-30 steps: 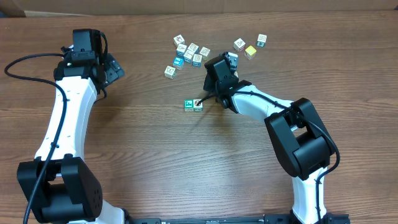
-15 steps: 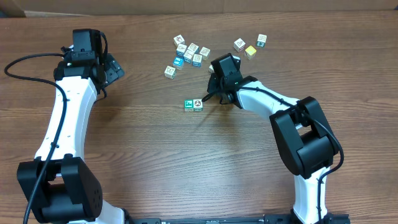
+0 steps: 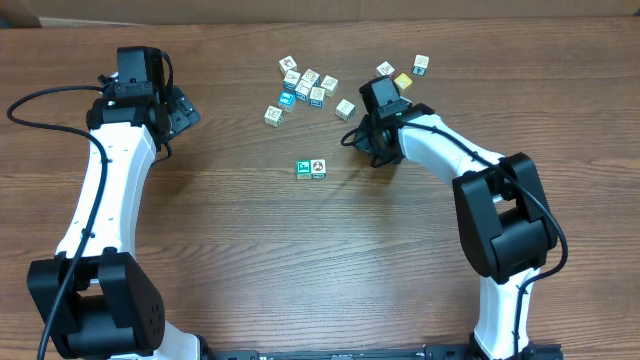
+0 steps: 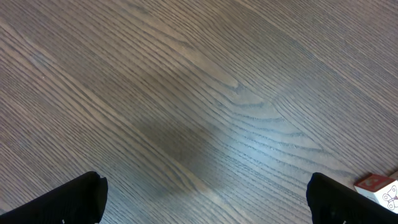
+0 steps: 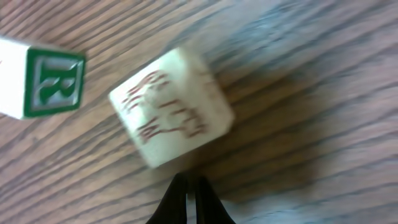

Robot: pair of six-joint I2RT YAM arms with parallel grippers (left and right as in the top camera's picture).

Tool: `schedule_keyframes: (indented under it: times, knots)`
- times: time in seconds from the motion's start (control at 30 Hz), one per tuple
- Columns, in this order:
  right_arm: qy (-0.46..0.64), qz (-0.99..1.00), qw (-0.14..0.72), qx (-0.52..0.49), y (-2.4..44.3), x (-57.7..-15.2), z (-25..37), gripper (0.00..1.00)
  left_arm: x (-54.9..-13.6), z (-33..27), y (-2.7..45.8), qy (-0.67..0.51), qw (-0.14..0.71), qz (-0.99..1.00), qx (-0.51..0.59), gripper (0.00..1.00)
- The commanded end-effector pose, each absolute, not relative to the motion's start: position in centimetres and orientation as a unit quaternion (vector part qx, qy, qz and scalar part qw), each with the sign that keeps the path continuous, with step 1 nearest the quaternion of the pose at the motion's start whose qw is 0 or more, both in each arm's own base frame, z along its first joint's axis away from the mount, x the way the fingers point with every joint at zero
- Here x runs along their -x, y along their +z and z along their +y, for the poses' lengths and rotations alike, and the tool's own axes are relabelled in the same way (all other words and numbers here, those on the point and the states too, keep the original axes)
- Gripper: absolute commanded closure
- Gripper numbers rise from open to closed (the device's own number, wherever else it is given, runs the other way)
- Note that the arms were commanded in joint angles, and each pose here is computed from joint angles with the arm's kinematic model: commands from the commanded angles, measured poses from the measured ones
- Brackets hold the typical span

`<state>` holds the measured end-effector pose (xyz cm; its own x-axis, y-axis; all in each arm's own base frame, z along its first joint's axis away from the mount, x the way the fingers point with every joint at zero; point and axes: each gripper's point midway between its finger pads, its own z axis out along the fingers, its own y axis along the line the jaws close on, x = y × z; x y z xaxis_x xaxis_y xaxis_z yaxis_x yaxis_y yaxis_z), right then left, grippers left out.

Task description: Form a horizontal line

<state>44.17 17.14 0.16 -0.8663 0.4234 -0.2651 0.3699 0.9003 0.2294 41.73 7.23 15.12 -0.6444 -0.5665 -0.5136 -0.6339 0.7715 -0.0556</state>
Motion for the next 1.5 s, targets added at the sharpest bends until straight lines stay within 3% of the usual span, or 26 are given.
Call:
schedule_keyframes:
  times: [0.0, 0.23, 0.53, 0.73, 0.93, 1.07, 1.17, 1.27, 1.47]
  knots:
    - [0.08, 0.957, 0.161, -0.228, 0.4, -44.5, 16.4, 0.96, -41.9, 6.9, 15.5, 0.061, 0.265, 0.905, 0.328, 0.01]
    - [0.043, 0.942, 0.233, -0.238, 0.9, -47.1, 14.7, 0.96, -41.9, 6.9, 15.5, 0.061, 0.265, 0.905, 0.328, 0.01]
    - [0.061, 0.93, 0.28, -0.23, -1.7, -49.8, 15.4, 0.96, -41.9, 6.9, 15.5, 0.061, 0.265, 0.905, 0.328, 0.0]
    - [0.063, 0.929, 0.325, -0.166, 4.1, -52.3, 15.9, 0.92, -41.9, 6.9, 15.5, 0.061, 0.265, 0.905, 0.328, 0.0]
    - [0.069, 0.92, 0.348, -0.164, 10.9, -54.7, 15.3, 0.78, -41.9, 6.9, 15.5, 0.061, 0.265, 0.905, 0.328, 0.0]
    - [0.078, 0.915, 0.361, -0.165, 12.0, -55.4, 15.5, 0.39, -41.9, 6.9, 15.5, 0.061, 0.265, 0.905, 0.328, 0.01]
    - [0.074, 0.917, 0.355, -0.165, 11.2, -55.3, 15.4, 0.23, -41.9, 6.9, 15.5, 0.061, 0.265, 0.905, 0.328, 0.0]
    - [0.069, 0.921, 0.347, -0.164, 10.0, -55.3, 15.4, 0.16, -41.9, 6.9, 15.5, 0.061, 0.265, 0.905, 0.328, 0.0]
    - [0.046, 0.929, 0.326, -0.167, 6.9, -55.0, 14.7, 0.11, -41.9, 6.9, 15.5, 0.061, 0.265, 0.905, 0.328, 0.01]
